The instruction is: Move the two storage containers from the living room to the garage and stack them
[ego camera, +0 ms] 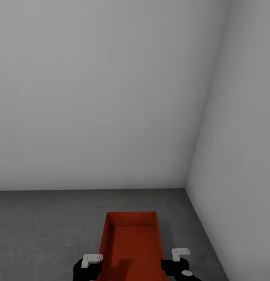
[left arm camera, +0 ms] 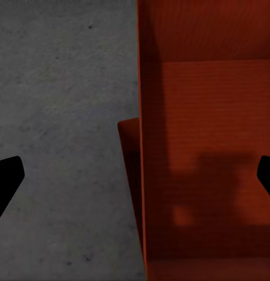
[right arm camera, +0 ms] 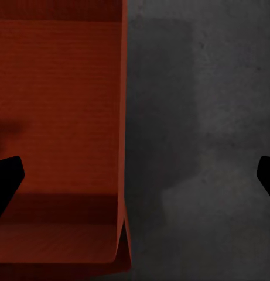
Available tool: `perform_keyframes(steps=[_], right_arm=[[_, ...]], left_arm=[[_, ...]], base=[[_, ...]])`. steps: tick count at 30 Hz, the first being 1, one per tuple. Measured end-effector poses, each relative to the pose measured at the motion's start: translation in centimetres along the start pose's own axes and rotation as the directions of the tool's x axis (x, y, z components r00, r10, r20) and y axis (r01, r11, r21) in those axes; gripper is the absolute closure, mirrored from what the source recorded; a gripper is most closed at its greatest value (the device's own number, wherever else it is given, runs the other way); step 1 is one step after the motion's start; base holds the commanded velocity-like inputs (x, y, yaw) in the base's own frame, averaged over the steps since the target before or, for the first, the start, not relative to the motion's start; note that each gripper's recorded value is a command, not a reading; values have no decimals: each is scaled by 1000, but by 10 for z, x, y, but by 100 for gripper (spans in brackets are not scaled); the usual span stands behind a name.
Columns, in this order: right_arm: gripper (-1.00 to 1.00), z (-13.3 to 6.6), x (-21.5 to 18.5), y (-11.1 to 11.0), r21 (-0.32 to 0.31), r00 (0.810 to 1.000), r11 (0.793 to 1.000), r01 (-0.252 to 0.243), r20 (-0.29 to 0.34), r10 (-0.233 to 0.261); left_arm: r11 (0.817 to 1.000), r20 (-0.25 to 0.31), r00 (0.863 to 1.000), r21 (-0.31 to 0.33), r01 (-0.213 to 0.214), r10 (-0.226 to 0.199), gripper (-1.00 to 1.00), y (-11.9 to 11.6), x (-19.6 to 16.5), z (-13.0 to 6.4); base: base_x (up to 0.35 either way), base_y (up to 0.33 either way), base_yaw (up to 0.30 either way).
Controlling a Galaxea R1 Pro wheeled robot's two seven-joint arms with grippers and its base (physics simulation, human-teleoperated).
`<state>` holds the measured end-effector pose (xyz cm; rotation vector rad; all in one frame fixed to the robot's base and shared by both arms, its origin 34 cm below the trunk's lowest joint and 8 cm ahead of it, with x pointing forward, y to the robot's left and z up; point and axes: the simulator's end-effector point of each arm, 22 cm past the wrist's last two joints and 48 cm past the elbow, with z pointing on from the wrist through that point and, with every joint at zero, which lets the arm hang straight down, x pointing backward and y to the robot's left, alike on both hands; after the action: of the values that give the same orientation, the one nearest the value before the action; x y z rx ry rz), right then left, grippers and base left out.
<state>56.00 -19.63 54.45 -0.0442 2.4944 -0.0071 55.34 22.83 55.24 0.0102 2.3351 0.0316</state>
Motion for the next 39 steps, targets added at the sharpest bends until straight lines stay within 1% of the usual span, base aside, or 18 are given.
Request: perform_keyframes(steps=[39], right_arm=[[-100, -49, -35, -1, 0, 1000, 1000, 0, -1, 0]], left_arm=[[1000, -1, 1000, 0, 0, 0, -100, 2, -43, -42]], base=[[0, 0, 0]])
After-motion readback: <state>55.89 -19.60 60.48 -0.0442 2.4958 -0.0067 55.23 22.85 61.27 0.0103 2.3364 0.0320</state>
